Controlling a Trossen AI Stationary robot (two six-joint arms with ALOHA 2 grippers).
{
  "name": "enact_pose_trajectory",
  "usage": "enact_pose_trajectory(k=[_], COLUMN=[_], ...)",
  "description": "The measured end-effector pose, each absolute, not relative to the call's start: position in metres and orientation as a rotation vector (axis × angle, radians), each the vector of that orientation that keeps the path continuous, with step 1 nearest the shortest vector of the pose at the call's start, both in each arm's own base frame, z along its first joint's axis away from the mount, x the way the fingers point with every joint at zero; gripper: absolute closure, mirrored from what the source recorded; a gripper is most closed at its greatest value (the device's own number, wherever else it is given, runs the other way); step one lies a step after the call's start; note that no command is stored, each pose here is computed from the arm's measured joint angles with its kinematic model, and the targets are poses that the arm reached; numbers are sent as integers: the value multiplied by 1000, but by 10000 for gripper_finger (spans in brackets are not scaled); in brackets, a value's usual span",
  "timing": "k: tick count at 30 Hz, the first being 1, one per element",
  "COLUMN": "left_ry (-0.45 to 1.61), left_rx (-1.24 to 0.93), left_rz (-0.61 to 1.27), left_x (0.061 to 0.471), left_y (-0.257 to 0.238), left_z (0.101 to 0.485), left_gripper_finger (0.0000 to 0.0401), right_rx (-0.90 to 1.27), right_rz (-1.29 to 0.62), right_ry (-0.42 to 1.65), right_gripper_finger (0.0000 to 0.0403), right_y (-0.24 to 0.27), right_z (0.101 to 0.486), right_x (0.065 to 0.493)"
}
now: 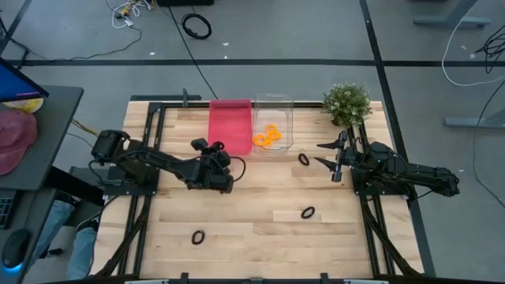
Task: Sort spring keychains
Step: Put the black spring keychain into the red bin
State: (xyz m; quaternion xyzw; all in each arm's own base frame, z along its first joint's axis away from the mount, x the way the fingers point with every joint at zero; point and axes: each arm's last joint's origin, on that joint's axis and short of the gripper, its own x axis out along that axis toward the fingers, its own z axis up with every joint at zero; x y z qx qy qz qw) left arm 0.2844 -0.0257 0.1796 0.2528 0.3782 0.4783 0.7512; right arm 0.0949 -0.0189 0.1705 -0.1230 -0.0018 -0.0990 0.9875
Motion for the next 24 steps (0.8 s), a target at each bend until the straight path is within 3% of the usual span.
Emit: enact_pose_trajectory(k=[17, 24], left_ry=[908, 805], left_rx=[488, 291], left_rz=[1095, 848], left_x=[295, 320], left_y=[23, 45], left_z=[181, 189], left_gripper_finger=[388, 391], right_rx=[-247, -247], right_rz=[-199, -199], right_ry=[-3, -3], right_gripper_finger=[182, 182], right_y=[-19, -19], right_z=[170, 170], right_x=[95, 95])
